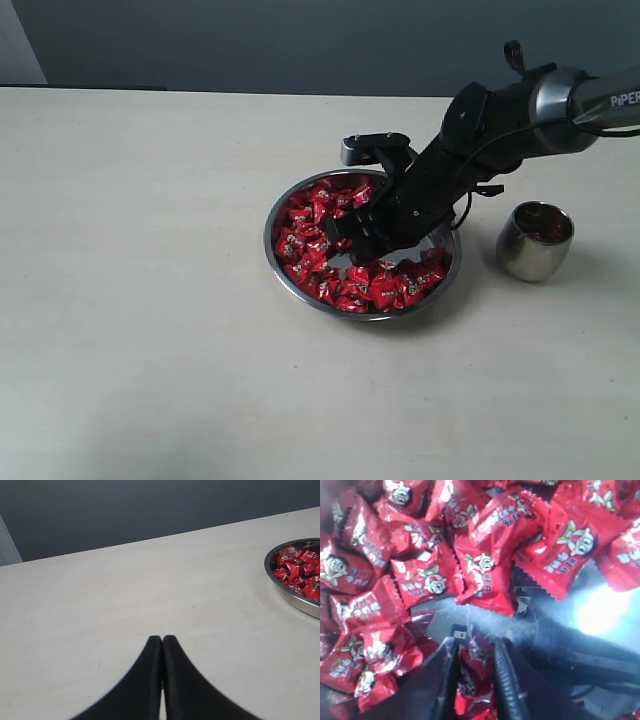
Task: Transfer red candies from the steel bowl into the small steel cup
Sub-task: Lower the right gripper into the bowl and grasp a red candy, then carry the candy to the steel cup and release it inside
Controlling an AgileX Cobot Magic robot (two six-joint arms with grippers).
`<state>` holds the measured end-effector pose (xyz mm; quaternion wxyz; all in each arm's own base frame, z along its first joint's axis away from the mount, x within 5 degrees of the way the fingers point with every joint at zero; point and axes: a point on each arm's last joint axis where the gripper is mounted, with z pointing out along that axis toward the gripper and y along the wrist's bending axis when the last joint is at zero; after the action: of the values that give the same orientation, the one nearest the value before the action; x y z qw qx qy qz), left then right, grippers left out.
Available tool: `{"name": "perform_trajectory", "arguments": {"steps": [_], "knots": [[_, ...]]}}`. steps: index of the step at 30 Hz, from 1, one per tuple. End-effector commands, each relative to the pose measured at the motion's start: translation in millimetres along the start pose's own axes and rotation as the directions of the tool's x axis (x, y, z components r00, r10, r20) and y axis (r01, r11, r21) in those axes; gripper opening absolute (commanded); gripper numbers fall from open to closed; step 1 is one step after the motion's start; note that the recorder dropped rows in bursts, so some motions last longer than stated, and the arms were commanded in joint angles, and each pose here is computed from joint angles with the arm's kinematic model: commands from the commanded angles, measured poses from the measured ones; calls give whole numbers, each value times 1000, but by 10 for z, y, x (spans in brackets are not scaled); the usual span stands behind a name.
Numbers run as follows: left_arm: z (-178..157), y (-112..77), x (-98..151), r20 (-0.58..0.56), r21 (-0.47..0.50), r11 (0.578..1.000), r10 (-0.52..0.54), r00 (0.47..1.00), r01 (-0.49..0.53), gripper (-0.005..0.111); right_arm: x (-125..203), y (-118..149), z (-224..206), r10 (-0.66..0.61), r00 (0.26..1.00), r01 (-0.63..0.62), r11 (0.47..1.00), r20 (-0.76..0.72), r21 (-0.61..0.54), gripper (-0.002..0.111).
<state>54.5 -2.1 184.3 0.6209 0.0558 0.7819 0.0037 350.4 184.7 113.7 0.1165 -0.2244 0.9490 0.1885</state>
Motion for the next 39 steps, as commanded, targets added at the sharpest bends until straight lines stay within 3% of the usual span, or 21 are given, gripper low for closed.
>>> {"name": "perform_trajectory", "arguments": {"steps": [1,8,18,23,29,39], "knots": [[-4,-2,-10,11,3,1000,-6,1000,6,0,-15,-3,-13,-12,1000,12,1000,4,3,3],[-4,-2,-10,11,3,1000,-6,1000,6,0,-69,72,-304,-85,996,84,996,37,23,-1],[-4,-2,-10,11,3,1000,-6,1000,6,0,-172,255,-1198,-187,958,152,973,216,172,-1],[-4,-2,-10,11,3,1000,-6,1000,6,0,-99,-96,-1603,-38,965,-53,942,260,331,-1],[-4,-2,-10,11,3,1000,-6,1000,6,0,100,-631,-1826,139,966,-217,896,219,387,-1],[-4,-2,-10,11,3,1000,-6,1000,6,0,193,-817,-1799,226,958,-279,881,178,382,-1]]}}
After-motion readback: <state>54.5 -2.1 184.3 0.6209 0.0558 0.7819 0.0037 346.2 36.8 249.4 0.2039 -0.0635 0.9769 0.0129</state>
